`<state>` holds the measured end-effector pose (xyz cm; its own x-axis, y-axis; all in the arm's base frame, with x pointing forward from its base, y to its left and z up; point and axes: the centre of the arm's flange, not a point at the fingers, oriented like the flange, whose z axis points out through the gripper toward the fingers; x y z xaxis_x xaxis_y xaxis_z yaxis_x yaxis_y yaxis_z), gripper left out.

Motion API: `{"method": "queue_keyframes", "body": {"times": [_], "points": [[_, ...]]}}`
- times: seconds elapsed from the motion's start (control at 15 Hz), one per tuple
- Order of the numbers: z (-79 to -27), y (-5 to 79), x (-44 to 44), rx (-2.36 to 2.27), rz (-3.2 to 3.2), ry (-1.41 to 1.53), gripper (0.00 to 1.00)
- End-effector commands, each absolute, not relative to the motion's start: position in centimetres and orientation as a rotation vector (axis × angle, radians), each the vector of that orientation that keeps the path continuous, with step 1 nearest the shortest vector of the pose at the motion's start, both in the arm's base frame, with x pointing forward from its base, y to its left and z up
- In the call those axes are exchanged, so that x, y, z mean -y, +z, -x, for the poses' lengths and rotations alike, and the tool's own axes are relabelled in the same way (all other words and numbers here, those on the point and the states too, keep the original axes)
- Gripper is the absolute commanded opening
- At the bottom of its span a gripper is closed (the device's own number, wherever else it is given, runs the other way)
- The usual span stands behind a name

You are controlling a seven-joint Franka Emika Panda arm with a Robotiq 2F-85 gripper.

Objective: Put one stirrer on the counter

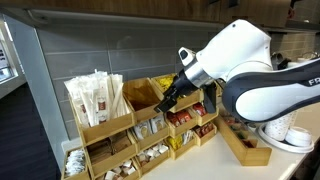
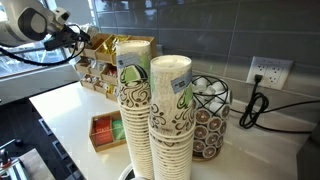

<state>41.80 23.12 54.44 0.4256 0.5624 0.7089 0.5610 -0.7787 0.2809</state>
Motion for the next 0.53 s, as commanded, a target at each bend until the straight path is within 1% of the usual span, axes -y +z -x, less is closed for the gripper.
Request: {"method": "queue_keyframes", "body": {"times": [0.0, 0.47], "points": [[-41.9, 54.5, -23.2, -1.045, -2.651, 1.321, 1.00], [-44.4, 54.8, -24.2, -0.950, -2.601, 1.628, 1.00]]}}
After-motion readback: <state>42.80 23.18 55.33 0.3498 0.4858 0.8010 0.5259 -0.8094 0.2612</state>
